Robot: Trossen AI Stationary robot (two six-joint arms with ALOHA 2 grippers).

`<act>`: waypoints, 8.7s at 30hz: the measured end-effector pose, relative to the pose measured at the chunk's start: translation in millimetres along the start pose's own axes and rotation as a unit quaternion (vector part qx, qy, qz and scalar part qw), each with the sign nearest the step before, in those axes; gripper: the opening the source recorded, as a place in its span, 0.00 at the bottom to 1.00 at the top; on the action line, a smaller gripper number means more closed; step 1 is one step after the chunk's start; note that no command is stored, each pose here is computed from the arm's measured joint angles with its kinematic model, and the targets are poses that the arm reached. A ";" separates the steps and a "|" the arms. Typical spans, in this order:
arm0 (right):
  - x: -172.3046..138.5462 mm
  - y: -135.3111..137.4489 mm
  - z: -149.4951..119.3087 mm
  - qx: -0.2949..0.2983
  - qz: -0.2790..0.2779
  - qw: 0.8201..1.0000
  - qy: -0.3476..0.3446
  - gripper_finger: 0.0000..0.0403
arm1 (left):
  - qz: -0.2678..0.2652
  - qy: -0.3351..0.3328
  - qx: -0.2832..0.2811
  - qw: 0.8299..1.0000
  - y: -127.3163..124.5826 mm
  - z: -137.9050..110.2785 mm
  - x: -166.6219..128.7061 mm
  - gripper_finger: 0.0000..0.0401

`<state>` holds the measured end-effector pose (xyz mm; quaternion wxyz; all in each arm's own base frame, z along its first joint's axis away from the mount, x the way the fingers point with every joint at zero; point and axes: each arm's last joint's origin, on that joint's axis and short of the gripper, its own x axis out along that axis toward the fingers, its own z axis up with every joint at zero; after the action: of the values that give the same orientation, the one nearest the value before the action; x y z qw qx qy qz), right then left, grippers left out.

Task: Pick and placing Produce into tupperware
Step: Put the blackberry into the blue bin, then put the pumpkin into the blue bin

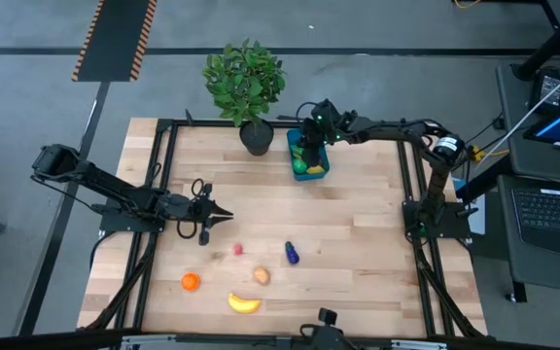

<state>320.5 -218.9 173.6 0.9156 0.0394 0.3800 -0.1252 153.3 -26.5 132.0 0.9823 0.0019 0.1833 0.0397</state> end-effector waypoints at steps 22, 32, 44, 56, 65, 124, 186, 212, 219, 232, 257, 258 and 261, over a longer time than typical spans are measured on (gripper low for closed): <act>4.4 -8.0 1.7 0.010 -0.014 0.999 -0.028 0.37 | 0.019 0.001 -0.007 1.000 6.3 0.4 1.4 0.15; 4.4 -8.3 2.7 0.025 -0.015 0.999 -0.033 0.41 | 0.019 0.001 -0.007 1.000 6.3 0.4 1.4 0.20; -14.2 -11.7 31.4 0.110 -0.006 0.994 0.005 0.39 | 0.019 -0.005 -0.014 1.000 6.2 1.5 1.4 0.21; -52.7 37.4 21.3 0.082 0.009 0.996 -0.030 0.39 | 0.005 -0.075 -0.013 0.997 2.7 15.5 -0.3 0.13; -89.5 90.5 -15.8 0.044 0.025 0.988 -0.144 0.39 | -0.013 -0.077 -0.021 0.997 -1.4 15.6 -1.2 0.08; -131.7 239.1 -62.7 0.033 0.230 0.942 -0.241 0.39 | -0.092 0.361 0.007 0.928 -127.9 91.7 -41.4 0.73; -146.9 271.1 -73.3 0.033 0.236 0.938 -0.253 0.39 | -0.051 0.407 -0.038 0.911 -210.2 80.0 -49.0 0.72; -146.7 270.4 -73.1 0.038 0.225 0.939 -0.256 0.39 | 0.046 0.490 0.051 0.869 -217.3 29.3 -27.2 0.72; -146.7 270.4 -73.1 0.038 0.225 0.939 -0.256 0.39 | 0.056 0.488 0.032 0.870 -217.4 29.3 -27.2 0.72; -146.7 270.4 -73.1 0.038 0.225 0.939 -0.256 0.39 | 0.044 0.493 0.011 0.869 -219.2 25.7 -25.8 0.72; -117.8 275.1 -79.3 0.048 0.211 0.948 -0.233 0.39 | 0.055 0.493 -0.002 0.868 -209.2 5.3 -23.2 0.72; -118.1 275.2 -78.9 0.048 0.212 0.947 -0.235 0.39 | 0.056 0.493 -0.003 0.868 -209.3 5.3 -23.2 0.72; -118.2 275.3 -78.7 0.048 0.213 0.947 -0.236 0.39 | 0.062 0.489 -0.014 0.870 -209.4 5.3 -22.8 0.72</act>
<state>257.4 83.6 194.9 0.9815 0.1326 0.1295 0.0487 150.3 -237.0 141.3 0.7625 -0.0201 0.6390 0.0991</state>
